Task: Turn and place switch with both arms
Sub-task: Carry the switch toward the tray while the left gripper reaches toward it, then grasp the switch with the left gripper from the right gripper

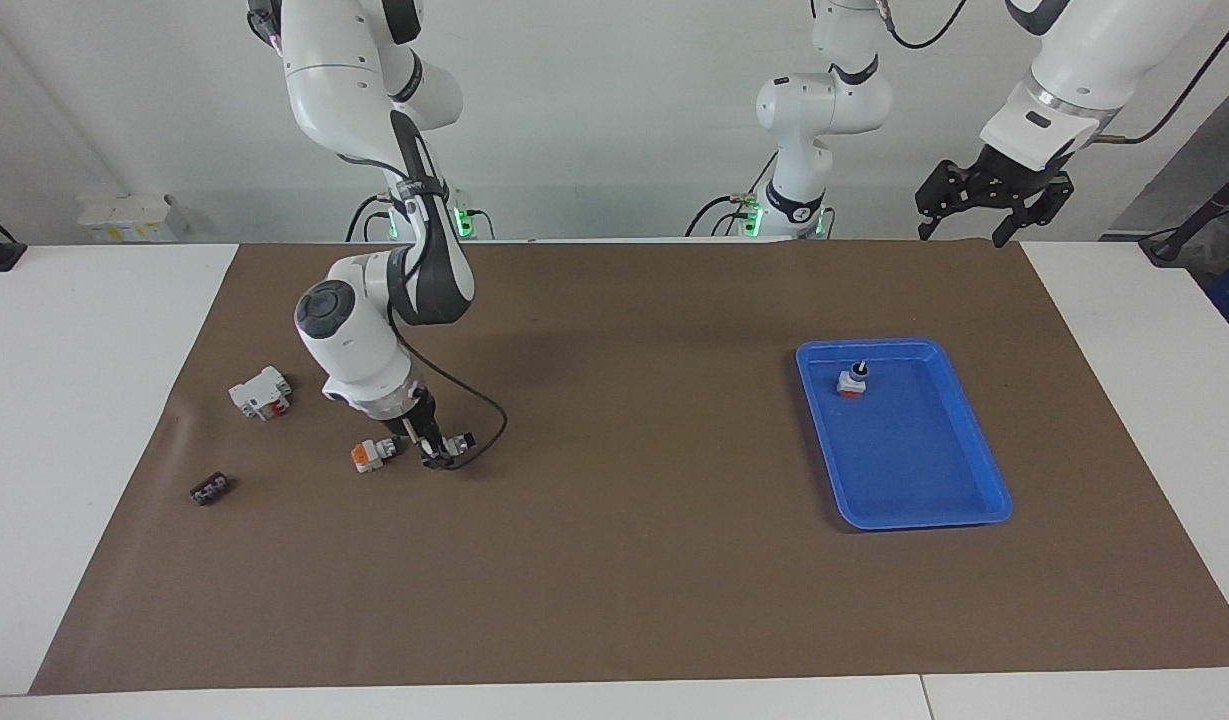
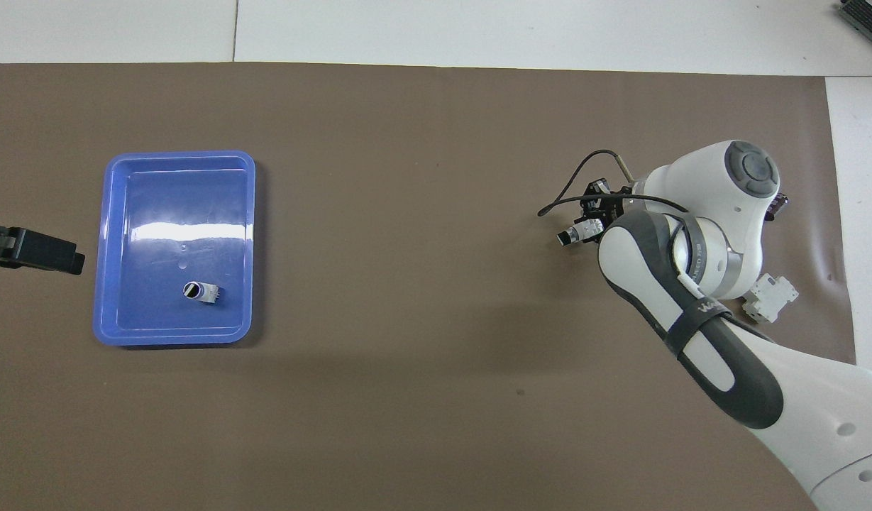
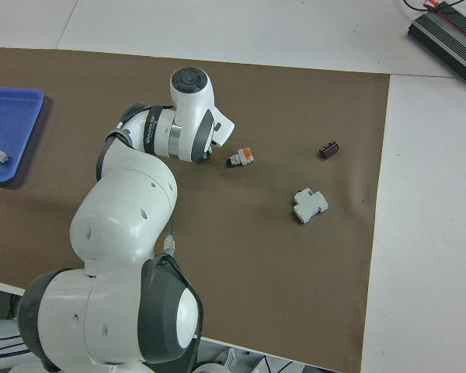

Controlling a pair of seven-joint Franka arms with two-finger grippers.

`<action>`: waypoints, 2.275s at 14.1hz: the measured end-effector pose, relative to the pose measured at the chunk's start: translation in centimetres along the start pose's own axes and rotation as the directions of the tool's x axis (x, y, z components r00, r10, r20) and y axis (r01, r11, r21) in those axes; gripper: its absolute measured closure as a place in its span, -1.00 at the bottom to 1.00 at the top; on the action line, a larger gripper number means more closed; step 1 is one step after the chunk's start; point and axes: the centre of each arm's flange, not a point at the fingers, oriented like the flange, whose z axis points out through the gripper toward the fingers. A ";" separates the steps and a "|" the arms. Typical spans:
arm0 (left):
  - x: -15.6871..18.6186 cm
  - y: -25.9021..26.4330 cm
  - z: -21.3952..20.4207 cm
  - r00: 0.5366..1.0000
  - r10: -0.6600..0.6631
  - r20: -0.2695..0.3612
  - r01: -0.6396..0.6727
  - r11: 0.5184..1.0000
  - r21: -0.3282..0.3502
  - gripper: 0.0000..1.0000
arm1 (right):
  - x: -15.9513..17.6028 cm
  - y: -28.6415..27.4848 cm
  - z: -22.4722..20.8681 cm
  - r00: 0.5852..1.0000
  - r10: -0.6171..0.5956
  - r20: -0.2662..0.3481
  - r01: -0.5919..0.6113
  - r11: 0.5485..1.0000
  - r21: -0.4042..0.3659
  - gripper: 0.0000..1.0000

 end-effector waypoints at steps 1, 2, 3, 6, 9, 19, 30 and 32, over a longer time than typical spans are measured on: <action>0.0 0.1 0.0 1.000 0.001 0.000 -0.001 1.000 0.000 -1.00 | -0.6 -0.8 -1.5 0.998 0.007 0.056 -0.007 1.000 0.001 0.34; 0.0 0.1 0.0 1.000 0.003 0.000 -0.003 1.000 0.000 -1.00 | -1.3 -1.5 -3.0 0.994 0.016 0.112 -0.016 1.000 0.004 0.34; 0.0 0.3 0.0 1.000 0.006 0.000 -0.006 1.000 0.000 -1.00 | -2.4 -2.0 -4.3 0.984 0.024 0.174 -0.026 1.000 0.010 0.34; 0.2 1.7 0.0 1.000 0.022 -0.008 -0.023 0.998 -0.061 -1.00 | -7.7 -3.2 -6.7 0.945 0.029 0.327 -0.042 0.999 0.033 0.34; 0.3 3.3 -0.2 1.000 -0.012 -0.016 0.008 0.979 -0.202 -1.00 | -14.9 -4.5 -9.2 0.902 0.082 0.425 -0.106 0.994 0.033 0.34; 0.2 10.8 1.5 0.902 -0.370 0.223 0.431 0.756 -0.493 -0.66 | -29.0 -6.0 -14.1 0.738 0.223 0.637 -0.270 0.962 -0.024 0.34; 0.2 14.0 2.9 0.721 -0.604 0.340 0.680 0.522 -0.515 -0.17 | -34.8 -5.8 -14.3 0.715 0.254 0.651 -0.341 0.940 0.009 0.34; 0.2 13.8 2.7 0.719 -0.611 0.331 0.678 0.514 -0.525 0.09 | -34.9 -5.7 -14.8 0.716 0.247 0.653 -0.340 0.940 0.016 0.34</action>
